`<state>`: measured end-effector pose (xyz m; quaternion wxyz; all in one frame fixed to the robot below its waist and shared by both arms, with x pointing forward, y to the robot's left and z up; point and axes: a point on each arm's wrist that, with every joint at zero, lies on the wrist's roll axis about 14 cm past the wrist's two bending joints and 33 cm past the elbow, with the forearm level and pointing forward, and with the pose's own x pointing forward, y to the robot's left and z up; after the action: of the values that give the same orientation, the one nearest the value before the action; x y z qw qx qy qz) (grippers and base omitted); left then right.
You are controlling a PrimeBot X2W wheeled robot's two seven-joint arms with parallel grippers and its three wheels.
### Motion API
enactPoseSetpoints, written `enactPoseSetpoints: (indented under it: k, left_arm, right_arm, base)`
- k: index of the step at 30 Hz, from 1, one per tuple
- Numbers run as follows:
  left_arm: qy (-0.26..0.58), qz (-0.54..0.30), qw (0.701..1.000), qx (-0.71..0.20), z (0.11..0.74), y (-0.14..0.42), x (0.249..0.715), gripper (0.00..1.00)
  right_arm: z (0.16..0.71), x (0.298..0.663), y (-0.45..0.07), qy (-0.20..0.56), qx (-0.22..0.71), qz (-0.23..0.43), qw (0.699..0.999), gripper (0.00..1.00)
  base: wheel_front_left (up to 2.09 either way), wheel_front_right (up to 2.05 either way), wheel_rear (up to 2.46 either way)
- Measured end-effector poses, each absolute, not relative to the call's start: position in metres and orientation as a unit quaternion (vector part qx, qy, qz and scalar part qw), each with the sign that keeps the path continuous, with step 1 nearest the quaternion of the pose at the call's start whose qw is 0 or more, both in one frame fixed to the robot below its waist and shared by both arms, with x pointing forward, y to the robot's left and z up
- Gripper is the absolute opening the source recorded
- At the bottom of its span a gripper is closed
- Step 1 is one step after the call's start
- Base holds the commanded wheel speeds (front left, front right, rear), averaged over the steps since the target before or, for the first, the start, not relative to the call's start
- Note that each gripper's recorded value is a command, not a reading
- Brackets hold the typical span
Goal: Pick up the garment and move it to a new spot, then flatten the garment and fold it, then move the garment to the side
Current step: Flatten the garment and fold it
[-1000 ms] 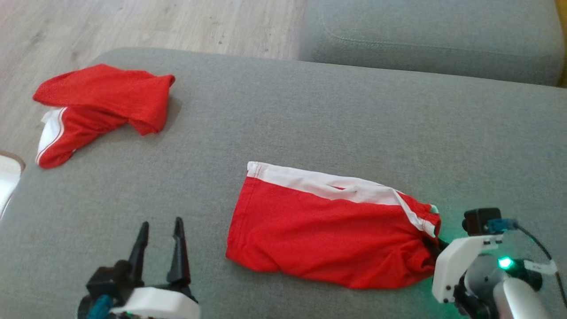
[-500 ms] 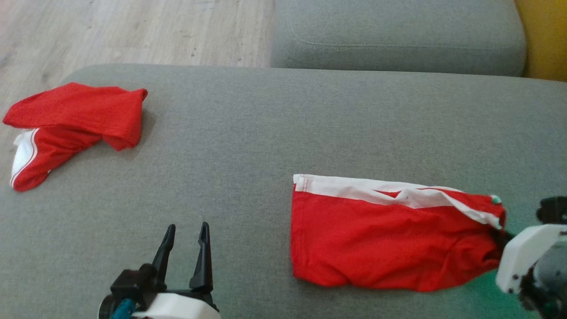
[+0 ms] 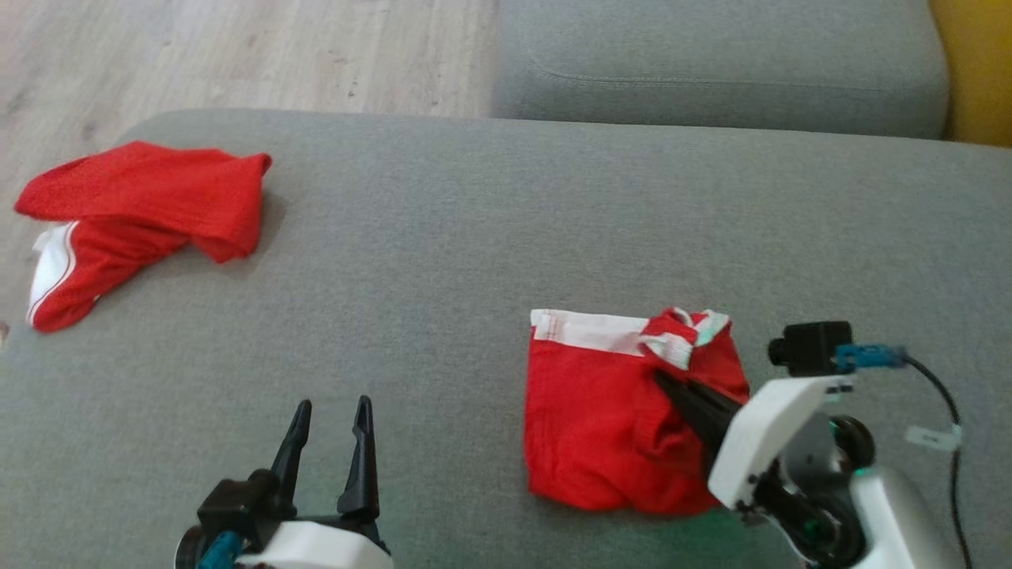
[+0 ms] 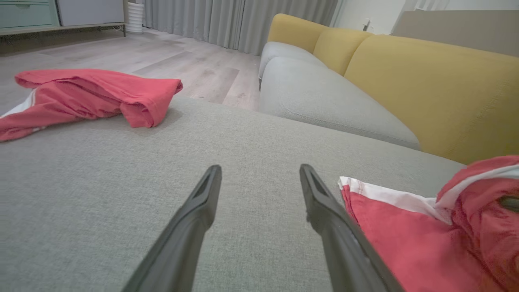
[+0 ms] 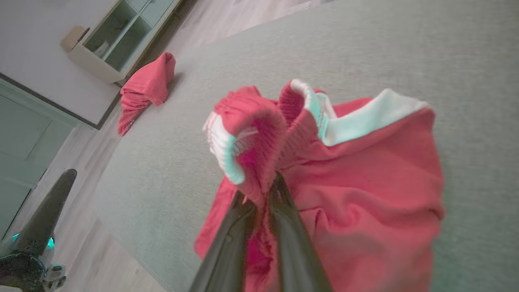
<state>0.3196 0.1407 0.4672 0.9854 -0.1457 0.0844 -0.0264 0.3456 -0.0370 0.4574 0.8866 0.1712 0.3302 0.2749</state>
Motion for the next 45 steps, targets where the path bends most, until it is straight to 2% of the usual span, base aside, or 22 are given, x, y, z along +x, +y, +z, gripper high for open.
enactPoseSetpoints:
  k: [7,8,10,11,12,17,21,26,32,35,42,45]
  left_arm:
    - [0.084,0.000,0.986,-0.147,0.465,0.155,0.313,1.00]
    - [0.084,0.004,0.986,-0.147,0.465,0.157,0.312,1.00]
    - [0.086,0.011,0.985,-0.147,0.462,0.161,0.310,1.00]
    - [0.088,0.013,0.985,-0.146,0.461,0.162,0.309,1.00]
    - [0.089,0.015,0.985,-0.146,0.460,0.163,0.309,1.00]
    - [0.092,0.019,0.985,-0.147,0.458,0.165,0.308,1.00]
    - [0.085,0.016,0.986,-0.146,0.462,0.163,0.313,1.00]
    - [0.073,0.005,0.987,-0.146,0.468,0.157,0.319,1.00]
    - [0.044,-0.013,0.988,-0.144,0.485,0.148,0.332,1.00]
    - [0.041,-0.019,0.989,-0.142,0.486,0.144,0.332,1.00]
    - [0.043,-0.024,0.990,-0.130,0.482,0.142,0.330,1.00]
    - [0.058,-0.019,0.990,-0.127,0.471,0.144,0.321,1.00]
  right_arm:
    - [0.441,0.350,-0.006,0.345,0.165,0.303,0.873,0.00]
    - [0.438,0.349,0.000,0.348,0.166,0.309,0.869,0.04]
    - [0.435,0.347,0.012,0.351,0.171,0.323,0.862,0.44]
    - [0.435,0.347,0.018,0.352,0.174,0.330,0.858,0.80]
    - [0.435,0.346,0.023,0.352,0.177,0.337,0.855,1.00]
    - [0.443,0.352,0.043,0.333,0.181,0.360,0.852,1.00]
    - [0.453,0.364,0.042,0.297,0.190,0.354,0.866,1.00]
    - [0.469,0.387,0.023,0.224,0.143,0.325,0.907,1.00]
    - [0.503,0.415,-0.031,0.109,0.048,0.248,0.961,1.00]
    - [0.509,0.409,-0.059,0.085,0.043,0.209,0.973,1.00]
    - [0.503,0.372,-0.120,0.059,0.043,0.124,0.990,1.00]
    - [0.503,0.359,-0.133,0.048,0.049,0.104,0.992,1.00]
  base:
    - [0.00,0.00,0.00]
    - [0.00,0.00,0.00]
    - [0.00,0.00,0.00]
    - [0.00,0.00,0.00]
    - [0.00,0.00,0.00]
    - [0.00,0.00,0.00]
    - [0.00,0.00,0.00]
    - [0.00,0.00,0.00]
    - [0.00,0.00,0.00]
    - [0.00,0.00,0.00]
    - [0.00,0.00,0.00]
    - [0.00,0.00,0.00]
